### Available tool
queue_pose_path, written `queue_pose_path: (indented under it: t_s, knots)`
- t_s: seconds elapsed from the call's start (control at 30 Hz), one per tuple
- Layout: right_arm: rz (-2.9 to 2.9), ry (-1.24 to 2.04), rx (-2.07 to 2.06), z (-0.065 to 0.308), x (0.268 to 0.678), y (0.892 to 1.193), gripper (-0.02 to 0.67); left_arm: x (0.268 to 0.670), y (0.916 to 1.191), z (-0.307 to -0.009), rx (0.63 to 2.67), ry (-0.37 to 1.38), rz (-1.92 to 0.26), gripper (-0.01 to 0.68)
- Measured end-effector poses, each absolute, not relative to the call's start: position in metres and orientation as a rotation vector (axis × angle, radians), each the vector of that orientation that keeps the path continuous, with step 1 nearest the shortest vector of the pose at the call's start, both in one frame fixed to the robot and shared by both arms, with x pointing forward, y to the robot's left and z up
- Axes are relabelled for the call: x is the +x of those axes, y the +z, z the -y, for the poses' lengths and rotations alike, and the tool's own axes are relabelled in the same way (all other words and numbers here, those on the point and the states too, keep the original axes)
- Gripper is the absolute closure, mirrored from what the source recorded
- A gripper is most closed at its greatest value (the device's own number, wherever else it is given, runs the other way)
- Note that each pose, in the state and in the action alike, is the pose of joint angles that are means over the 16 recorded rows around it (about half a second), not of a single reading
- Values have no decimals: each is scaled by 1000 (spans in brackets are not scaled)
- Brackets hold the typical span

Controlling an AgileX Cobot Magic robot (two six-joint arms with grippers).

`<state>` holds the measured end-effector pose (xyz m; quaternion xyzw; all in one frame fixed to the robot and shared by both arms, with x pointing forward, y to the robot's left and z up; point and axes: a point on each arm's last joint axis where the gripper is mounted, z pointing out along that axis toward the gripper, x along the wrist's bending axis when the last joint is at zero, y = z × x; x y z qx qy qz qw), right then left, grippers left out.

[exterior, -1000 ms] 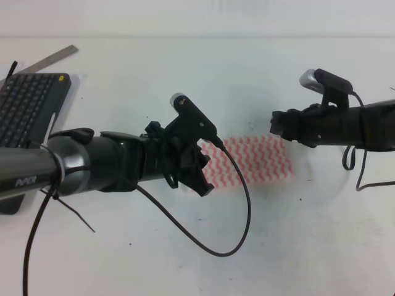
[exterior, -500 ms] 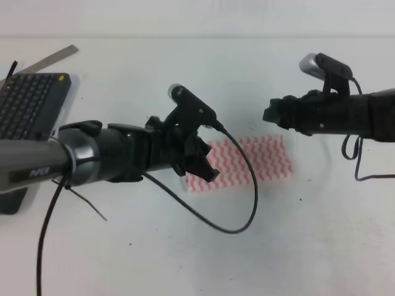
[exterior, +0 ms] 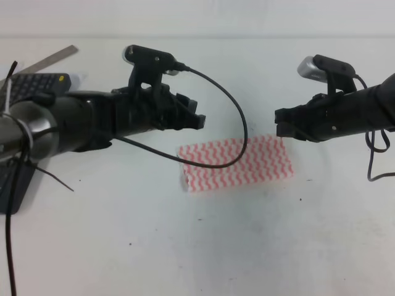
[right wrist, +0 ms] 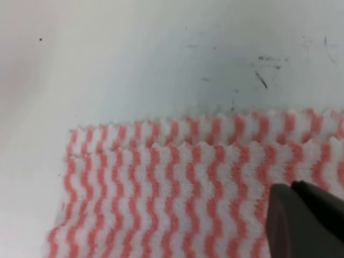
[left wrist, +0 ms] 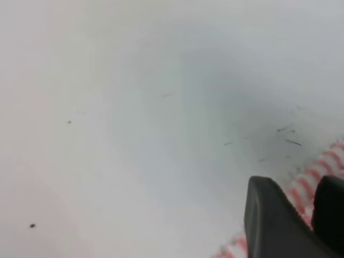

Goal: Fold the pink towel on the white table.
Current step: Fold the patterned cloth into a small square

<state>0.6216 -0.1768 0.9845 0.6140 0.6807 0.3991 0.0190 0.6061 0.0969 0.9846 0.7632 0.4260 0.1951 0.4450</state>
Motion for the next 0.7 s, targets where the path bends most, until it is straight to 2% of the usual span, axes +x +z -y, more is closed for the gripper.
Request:
queue_pose_path:
  t_s: [0.27, 0.7]
  knots:
    - [-2138, 1190, 1919, 178, 619, 984, 650, 607, 986, -97, 1844, 392, -1064, 661]
    - [-2150, 1193, 1926, 177, 618, 984, 651, 603, 945, -79, 1877, 164, -1071, 663]
